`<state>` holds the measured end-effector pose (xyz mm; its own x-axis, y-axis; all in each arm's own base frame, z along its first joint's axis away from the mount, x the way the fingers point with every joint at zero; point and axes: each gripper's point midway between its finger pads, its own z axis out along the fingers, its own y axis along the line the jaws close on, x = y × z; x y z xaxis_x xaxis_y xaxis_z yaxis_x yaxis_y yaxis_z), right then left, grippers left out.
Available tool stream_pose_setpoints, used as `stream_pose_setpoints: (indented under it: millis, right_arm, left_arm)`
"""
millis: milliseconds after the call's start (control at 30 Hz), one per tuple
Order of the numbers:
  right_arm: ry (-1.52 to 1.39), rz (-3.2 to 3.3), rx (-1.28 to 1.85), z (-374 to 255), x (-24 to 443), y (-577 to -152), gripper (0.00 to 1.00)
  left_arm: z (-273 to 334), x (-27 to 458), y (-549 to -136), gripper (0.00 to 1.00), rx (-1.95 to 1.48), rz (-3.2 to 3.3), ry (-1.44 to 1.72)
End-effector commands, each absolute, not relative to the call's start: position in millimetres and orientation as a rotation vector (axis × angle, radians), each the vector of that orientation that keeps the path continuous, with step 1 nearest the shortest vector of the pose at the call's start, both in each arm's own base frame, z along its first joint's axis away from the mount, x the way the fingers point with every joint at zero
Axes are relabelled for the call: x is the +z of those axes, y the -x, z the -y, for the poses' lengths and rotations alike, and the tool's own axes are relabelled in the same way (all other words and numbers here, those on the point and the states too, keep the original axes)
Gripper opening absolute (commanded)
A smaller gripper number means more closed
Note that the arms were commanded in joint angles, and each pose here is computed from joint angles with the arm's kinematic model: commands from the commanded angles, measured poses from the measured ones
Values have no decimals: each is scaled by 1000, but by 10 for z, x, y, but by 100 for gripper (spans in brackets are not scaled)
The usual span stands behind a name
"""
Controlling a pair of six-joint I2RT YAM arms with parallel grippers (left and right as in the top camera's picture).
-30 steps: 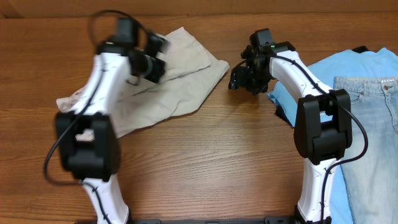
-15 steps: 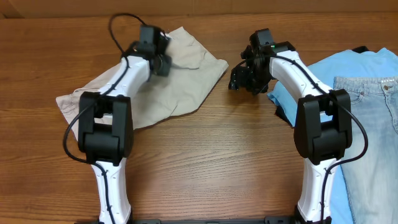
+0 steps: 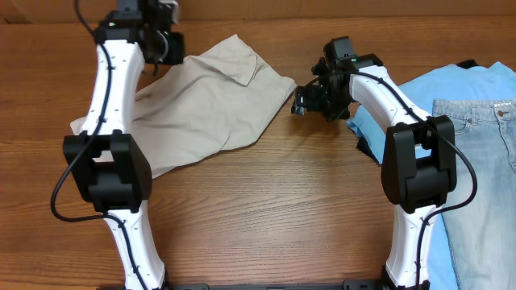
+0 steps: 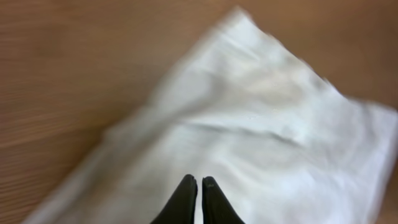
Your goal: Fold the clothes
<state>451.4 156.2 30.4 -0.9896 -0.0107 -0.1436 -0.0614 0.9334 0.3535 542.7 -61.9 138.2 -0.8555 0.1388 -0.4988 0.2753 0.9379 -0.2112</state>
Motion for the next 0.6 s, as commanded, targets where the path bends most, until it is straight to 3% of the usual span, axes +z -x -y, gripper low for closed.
stream_pose_setpoints:
  millis: [0,167,267,567]
  right_arm:
    - [151,-2865,645,-1701,499,-4583,100]
    - [155,-2840,646,-1711,514,-4637,100]
    - [148,-2869,644,-1698,494,-4578,100]
    - [136,-2917,642,-1677,465,-4473,100]
  left_arm:
    - [1212,1162,-5149,5,-519,-2568,-678]
    - [1484,633,-4937,4,-388,-2600,-957]
    - [1480,400,-5043,4,-254,-2629,-909]
    - [1586,-8,-5576,4,-270,-2563,-596]
